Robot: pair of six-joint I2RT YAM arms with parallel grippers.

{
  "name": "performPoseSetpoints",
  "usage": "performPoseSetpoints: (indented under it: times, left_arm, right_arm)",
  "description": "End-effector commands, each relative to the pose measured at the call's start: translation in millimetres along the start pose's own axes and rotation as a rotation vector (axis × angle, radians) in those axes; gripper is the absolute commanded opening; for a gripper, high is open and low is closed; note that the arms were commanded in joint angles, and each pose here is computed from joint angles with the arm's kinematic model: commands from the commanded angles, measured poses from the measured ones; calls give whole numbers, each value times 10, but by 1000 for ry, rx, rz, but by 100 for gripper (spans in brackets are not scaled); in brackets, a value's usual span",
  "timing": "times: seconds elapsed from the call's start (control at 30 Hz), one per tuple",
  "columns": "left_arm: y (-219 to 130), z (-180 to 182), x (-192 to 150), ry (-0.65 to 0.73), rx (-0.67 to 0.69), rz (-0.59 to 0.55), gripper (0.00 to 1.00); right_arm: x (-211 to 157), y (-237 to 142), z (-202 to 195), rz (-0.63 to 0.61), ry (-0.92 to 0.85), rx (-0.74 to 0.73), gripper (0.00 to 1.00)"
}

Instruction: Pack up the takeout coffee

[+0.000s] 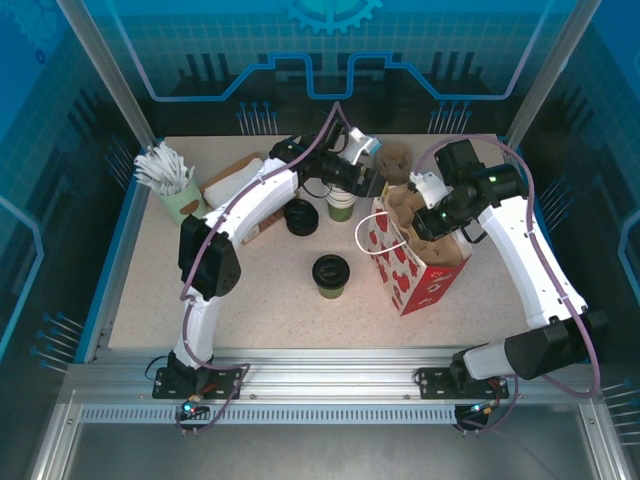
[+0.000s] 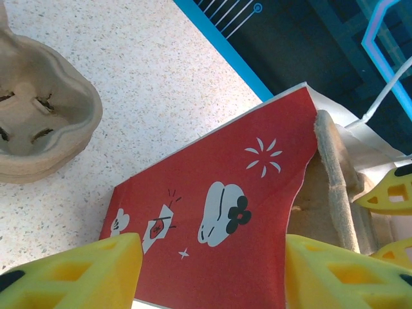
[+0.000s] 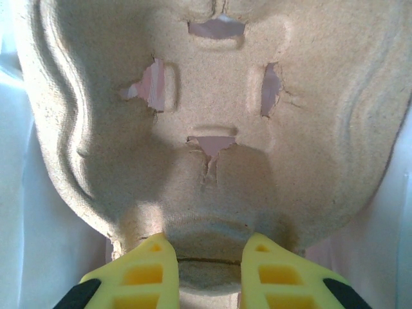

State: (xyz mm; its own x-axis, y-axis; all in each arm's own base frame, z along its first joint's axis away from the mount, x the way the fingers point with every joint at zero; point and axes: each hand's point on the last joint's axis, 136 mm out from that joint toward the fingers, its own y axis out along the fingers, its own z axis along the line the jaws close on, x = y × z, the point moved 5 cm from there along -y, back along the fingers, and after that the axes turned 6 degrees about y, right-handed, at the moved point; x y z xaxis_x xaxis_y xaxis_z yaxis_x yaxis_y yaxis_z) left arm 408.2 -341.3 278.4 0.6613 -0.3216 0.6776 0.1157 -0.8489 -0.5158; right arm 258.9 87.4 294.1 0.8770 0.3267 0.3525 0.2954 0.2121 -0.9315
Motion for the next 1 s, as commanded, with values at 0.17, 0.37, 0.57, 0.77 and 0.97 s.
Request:
performPoseSetpoints:
  times: [0.17,0.37,0.57,0.77,0.97]
  left_arm:
    - [-42,194,4,-25,129,3,56]
    - [-82,178,38,-30,142,-23,56]
    - [-132,144,55,-31,145,-48,57]
    - [-180,68,40,-23,124,-71,59]
    - [-193,52,-11,-24,116,-67,59]
  right_arm:
    - [-152,-79,55,26,9,10,19]
    - [-202,-71,67,34,16,17,18]
    - [-219,-58,84,36,19,31,18]
    - [-198,5,45,57,44,7,19]
    - [-145,32,19,59,56,-11,18]
